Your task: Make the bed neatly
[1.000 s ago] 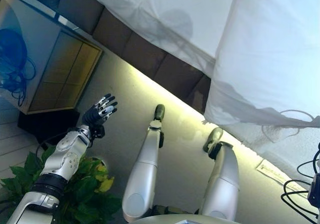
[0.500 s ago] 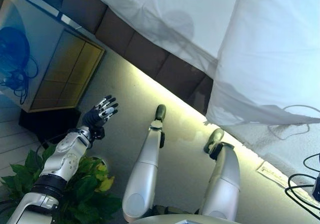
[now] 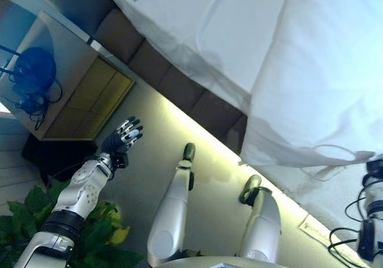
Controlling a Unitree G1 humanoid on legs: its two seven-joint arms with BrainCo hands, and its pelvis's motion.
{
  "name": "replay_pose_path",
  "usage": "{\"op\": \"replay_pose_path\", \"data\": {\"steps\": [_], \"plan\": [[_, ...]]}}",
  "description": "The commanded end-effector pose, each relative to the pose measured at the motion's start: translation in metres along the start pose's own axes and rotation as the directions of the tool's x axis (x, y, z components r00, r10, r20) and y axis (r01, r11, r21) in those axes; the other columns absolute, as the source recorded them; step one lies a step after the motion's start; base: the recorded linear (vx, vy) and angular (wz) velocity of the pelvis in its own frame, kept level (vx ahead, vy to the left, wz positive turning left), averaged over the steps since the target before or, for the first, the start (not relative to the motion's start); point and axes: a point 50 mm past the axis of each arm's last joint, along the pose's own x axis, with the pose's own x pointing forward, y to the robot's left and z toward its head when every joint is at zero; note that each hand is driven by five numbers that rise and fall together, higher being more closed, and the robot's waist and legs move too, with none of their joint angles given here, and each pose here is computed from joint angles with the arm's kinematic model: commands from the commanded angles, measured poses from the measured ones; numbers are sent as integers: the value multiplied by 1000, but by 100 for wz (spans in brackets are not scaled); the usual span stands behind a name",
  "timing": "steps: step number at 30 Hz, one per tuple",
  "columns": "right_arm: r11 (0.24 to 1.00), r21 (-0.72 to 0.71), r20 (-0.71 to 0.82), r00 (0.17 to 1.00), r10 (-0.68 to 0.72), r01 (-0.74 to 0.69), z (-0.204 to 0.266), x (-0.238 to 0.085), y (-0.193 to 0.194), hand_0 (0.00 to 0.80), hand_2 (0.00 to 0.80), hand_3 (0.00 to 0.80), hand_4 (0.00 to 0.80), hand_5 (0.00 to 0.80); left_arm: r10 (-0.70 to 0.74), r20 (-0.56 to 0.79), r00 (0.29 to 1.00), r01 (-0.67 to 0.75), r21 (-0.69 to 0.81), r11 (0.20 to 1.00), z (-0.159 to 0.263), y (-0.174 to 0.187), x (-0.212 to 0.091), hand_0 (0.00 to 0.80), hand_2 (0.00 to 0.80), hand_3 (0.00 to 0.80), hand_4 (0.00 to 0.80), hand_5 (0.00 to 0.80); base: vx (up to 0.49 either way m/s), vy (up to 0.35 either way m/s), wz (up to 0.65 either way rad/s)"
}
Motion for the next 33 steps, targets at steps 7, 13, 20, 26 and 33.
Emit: {"op": "replay_pose_path", "data": {"steps": [7, 13, 20, 26, 33], "plan": [[959, -170, -201, 961, 189, -225, -98, -27, 61, 800, 800, 800, 800, 800, -63, -94, 994, 69, 62, 996, -29, -47, 29, 0, 0, 0, 0, 0, 69, 7, -7], [877, -271, -392, 877, 277, -398, -151, -76, 76, 800, 800, 800, 800, 800, -73, -191, 979, 56, -95, 994, -66, -68, 24, 0, 0, 0, 0, 0, 104, 74, -9], [759, -327, -556, 764, 327, -563, -183, -126, 78, 800, 800, 800, 800, 800, -188, -344, 920, 26, -424, 905, -109, -81, -2, 0, 0, 0, 0, 0, 130, 76, -4], [730, -345, -604, 734, 309, -591, -198, -141, 83, 800, 800, 800, 800, 800, -377, -457, 806, -10, -647, 763, -135, -103, -22, 0, 0, 0, 0, 0, 94, 15, 0], [710, -336, -644, 701, 307, -620, -207, -153, 88, 800, 800, 800, 800, 800, -515, -506, 692, 0, -713, 701, -141, -119, -43, 0, 0, 0, 0, 0, 22, -6, 2]]}}
